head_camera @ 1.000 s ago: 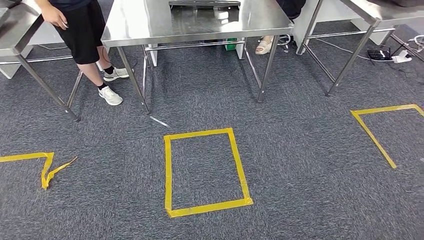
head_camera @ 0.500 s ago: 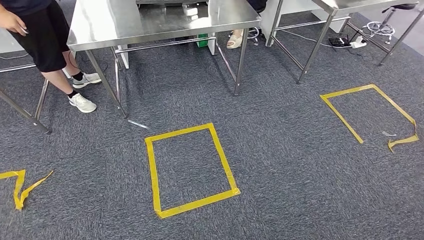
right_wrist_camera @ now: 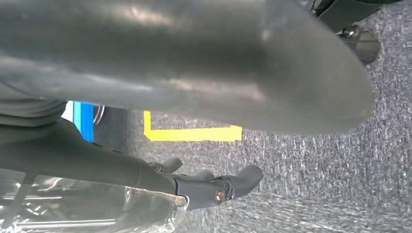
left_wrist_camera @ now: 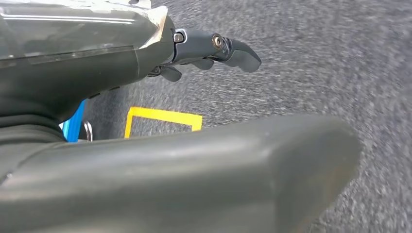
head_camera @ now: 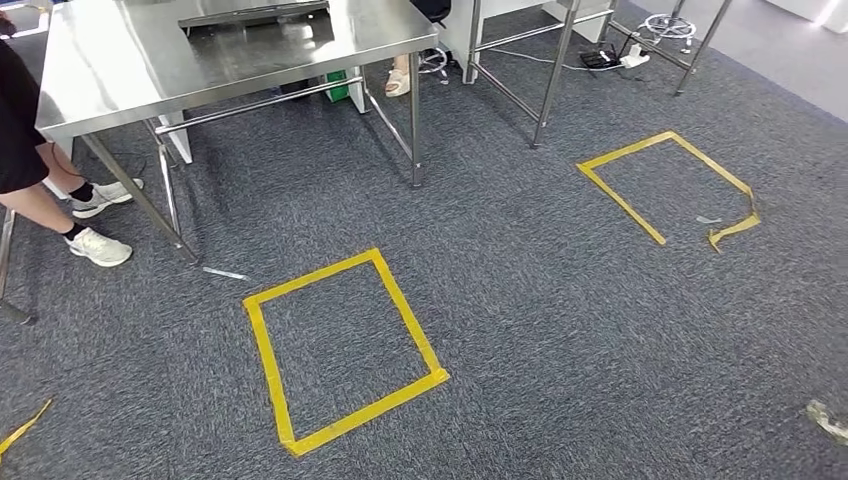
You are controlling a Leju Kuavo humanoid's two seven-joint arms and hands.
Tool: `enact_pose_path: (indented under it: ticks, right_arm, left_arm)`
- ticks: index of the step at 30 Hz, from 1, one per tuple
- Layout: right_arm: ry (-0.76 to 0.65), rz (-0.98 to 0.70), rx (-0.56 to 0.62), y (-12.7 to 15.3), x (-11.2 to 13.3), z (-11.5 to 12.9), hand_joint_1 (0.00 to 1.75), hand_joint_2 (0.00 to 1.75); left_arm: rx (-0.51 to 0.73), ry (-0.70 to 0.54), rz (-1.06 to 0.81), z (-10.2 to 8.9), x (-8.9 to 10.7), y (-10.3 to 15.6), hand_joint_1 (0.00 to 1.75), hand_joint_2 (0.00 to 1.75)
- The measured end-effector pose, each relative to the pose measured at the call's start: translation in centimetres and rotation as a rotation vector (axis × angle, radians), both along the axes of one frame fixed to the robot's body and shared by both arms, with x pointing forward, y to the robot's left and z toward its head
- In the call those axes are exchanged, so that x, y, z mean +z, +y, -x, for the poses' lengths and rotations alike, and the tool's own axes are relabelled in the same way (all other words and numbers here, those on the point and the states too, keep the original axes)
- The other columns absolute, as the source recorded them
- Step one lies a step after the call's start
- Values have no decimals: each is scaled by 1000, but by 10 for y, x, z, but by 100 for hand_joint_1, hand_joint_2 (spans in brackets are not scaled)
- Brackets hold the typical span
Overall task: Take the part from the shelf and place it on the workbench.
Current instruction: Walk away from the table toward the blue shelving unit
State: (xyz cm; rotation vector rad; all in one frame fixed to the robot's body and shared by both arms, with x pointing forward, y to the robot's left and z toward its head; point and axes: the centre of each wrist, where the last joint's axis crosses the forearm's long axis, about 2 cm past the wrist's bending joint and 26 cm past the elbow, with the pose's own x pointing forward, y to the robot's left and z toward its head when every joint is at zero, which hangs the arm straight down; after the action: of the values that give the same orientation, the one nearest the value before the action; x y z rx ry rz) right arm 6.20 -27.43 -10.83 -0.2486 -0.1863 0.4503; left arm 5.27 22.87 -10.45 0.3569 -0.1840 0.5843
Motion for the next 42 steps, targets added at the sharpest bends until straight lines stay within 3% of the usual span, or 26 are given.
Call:
enact_pose_path:
  ticks: [42]
  right_arm:
    - [17, -5, -13, 0, 0, 2, 0, 0]
  left_arm:
    - [-12, -4, 2, -1, 0, -2, 0, 0]
